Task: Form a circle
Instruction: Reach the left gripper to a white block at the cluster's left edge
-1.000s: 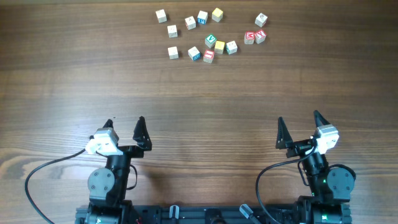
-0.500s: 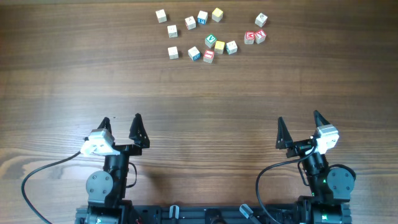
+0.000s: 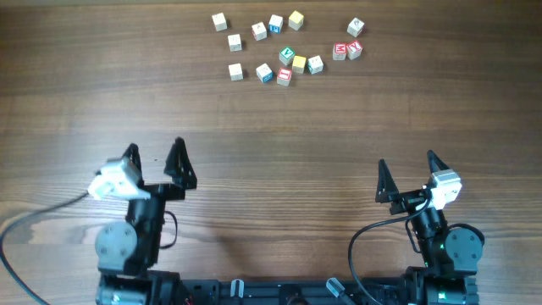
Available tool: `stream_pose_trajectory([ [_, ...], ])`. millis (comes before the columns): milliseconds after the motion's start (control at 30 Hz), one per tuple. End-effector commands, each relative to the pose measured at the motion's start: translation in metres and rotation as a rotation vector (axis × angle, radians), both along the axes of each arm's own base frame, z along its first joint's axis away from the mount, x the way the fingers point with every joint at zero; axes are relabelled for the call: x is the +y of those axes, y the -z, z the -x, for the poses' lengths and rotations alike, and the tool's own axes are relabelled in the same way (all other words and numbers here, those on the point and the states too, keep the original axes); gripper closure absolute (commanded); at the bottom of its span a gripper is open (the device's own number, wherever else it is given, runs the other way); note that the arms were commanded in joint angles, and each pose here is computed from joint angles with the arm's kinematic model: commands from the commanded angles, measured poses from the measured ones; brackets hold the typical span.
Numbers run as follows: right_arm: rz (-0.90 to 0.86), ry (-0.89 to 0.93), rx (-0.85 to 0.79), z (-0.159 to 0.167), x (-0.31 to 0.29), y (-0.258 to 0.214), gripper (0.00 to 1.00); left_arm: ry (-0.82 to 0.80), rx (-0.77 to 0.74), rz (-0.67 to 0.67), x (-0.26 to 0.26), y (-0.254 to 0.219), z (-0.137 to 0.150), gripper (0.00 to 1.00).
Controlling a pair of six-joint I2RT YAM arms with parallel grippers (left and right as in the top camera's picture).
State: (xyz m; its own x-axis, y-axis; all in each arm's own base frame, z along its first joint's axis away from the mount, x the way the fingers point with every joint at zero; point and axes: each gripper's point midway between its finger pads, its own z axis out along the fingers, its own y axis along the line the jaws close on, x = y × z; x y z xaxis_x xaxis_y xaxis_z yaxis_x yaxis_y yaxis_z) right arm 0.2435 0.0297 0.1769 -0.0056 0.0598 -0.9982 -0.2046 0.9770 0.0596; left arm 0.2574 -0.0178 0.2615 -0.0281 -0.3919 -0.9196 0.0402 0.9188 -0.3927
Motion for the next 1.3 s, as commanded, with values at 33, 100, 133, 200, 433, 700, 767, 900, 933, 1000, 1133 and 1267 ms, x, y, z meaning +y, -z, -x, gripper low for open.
stream_pose_trajectory([
  [33, 0.003, 0.010, -0.012, 0.000, -0.001, -0.002, 0.00, 0.022, 0.082, 0.000, -0.008, -0.036, -0.033, 0.00],
  [100, 0.003, 0.010, -0.012, 0.000, -0.001, -0.002, 0.00, 0.054, 0.148, -0.005, -0.016, -0.043, -0.054, 0.00],
  [133, 0.003, 0.010, -0.012, 0.000, -0.001, -0.002, 0.00, 0.070, 0.175, -0.005, -0.020, -0.045, -0.062, 0.00],
  [200, 0.003, 0.010, -0.012, 0.000, -0.001, -0.002, 0.00, 0.098, 0.238, -0.007, -0.027, -0.046, -0.079, 0.00],
  [433, 0.003, 0.010, -0.012, 0.000, -0.001, -0.002, 0.00, 0.198, 0.311, -0.083, -0.047, -0.067, -0.123, 0.00],
  [700, 0.003, 0.010, -0.012, 0.000, -0.001, -0.002, 0.00, 0.260, 0.272, -0.091, -0.061, -0.097, -0.158, 0.00],
  [767, 0.003, 0.010, -0.012, 0.000, -0.001, -0.002, 0.00, 0.310, 0.275, -0.083, -0.072, -0.099, -0.168, 0.00],
  [900, 0.003, 0.010, -0.012, 0.000, -0.001, -0.003, 0.00, 0.370, 0.336, -0.093, -0.100, -0.084, -0.194, 0.00],
  [933, 0.003, 0.010, -0.012, 0.000, -0.001, -0.003, 0.00, 0.389, 0.357, -0.114, -0.107, -0.077, -0.199, 0.00],
  [1000, 0.003, 0.010, -0.012, 0.000, -0.001, -0.002, 0.00, 0.426, 0.417, -0.154, -0.127, -0.057, -0.212, 0.00],
  [1133, 0.002, 0.010, -0.012, 0.000, -0.001, -0.002, 0.00, 0.386, 0.478, -0.200, -0.149, -0.015, -0.242, 0.00],
  [1267, 0.003, 0.010, -0.012, 0.000, -0.001, -0.002, 0.00, 0.448, 0.551, -0.209, -0.180, 0.031, -0.247, 0.00],
])
